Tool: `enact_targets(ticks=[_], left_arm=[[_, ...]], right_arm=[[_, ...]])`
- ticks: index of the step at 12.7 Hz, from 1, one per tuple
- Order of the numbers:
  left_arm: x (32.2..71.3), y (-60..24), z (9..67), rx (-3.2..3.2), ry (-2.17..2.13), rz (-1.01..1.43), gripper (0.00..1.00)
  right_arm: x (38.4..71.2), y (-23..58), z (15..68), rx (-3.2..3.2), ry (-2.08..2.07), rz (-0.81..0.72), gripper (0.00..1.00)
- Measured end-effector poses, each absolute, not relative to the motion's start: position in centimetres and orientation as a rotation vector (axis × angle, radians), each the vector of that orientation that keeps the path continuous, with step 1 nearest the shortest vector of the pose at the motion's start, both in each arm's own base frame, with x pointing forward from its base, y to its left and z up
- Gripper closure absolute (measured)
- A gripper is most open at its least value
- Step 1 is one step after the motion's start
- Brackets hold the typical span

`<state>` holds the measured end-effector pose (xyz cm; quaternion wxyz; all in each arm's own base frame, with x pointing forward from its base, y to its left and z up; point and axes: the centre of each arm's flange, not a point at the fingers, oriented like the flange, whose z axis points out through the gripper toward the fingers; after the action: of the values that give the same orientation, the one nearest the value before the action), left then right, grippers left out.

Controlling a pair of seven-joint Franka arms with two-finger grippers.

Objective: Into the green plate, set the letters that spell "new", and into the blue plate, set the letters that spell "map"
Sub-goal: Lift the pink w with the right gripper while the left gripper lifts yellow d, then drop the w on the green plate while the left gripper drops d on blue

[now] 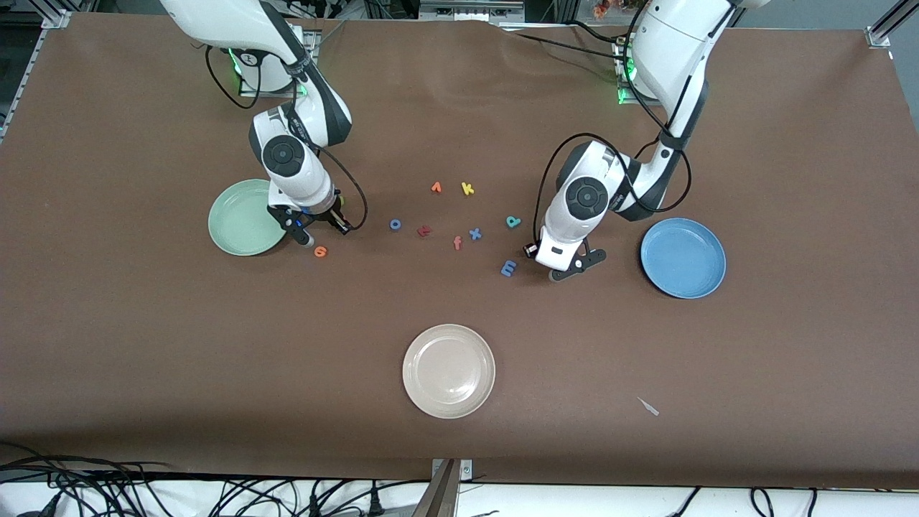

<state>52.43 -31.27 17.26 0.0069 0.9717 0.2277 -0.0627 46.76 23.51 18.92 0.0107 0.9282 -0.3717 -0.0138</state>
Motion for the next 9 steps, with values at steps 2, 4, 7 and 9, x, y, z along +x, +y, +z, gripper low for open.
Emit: enact_targets(ticks=[2,4,7,9], left_arm=[[53.3,-29.9,17.9,3.105,0.648,-0.331,0.73],[55.6,-27.1,20.1,3.143,0.484,-0.471,0.73],[58.5,-19.9,22.4,3.141,0.145,-0.597,0.73],[59.6,-14.5,22.6,3.136,-0.079,-0.640,0.73]], right_arm=[[48.0,22.2,22.2,2.890,-1.087,-0.076,0.73],[49.6,17.7,26.5,2.901,-0.959,-0.126,0.73],[50.7,8.2,28.9,2.939,-0.810,-0.184,0.73],[49.8,5.7,27.0,2.940,-0.779,-0.204,0.73]])
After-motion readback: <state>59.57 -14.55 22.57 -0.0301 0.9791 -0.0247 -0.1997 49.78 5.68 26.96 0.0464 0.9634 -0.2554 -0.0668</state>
